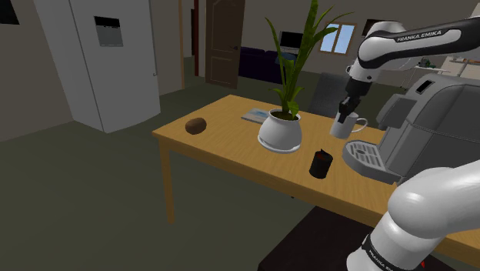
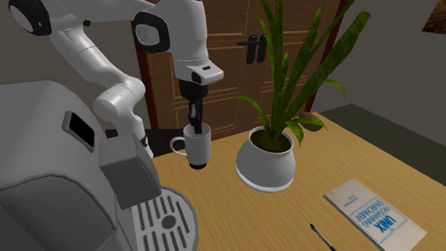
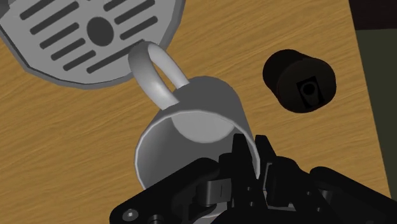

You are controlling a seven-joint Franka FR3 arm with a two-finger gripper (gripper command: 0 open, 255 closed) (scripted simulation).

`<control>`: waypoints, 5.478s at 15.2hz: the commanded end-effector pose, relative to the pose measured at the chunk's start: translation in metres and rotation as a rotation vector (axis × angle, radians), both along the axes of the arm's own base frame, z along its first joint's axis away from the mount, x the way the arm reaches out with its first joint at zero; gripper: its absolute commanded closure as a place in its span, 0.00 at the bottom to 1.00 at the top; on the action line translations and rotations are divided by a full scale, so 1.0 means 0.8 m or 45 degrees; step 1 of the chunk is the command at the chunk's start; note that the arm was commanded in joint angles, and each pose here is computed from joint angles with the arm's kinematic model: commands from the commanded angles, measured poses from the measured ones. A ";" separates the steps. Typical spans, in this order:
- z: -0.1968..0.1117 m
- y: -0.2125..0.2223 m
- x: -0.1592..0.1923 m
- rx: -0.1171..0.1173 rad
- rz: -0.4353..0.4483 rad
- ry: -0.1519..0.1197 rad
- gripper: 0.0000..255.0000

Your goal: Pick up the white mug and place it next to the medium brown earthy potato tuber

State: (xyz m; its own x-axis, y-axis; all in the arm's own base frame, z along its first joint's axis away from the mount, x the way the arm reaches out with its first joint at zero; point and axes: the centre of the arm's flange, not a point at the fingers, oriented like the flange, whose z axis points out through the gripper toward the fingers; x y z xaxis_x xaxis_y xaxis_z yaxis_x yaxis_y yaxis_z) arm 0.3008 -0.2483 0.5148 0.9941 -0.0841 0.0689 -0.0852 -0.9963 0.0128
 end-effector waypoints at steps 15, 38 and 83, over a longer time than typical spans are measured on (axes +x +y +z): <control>0.028 0.112 0.141 0.000 0.000 0.000 1.00; 0.029 0.350 0.437 0.000 0.000 0.000 1.00; -0.176 0.430 0.536 0.000 0.000 0.000 1.00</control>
State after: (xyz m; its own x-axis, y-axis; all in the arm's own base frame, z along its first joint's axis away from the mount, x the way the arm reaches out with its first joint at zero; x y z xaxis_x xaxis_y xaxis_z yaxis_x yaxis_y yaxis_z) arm 0.7295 0.0956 0.3736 0.9941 -0.0841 0.0684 -0.0852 -0.9963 0.0128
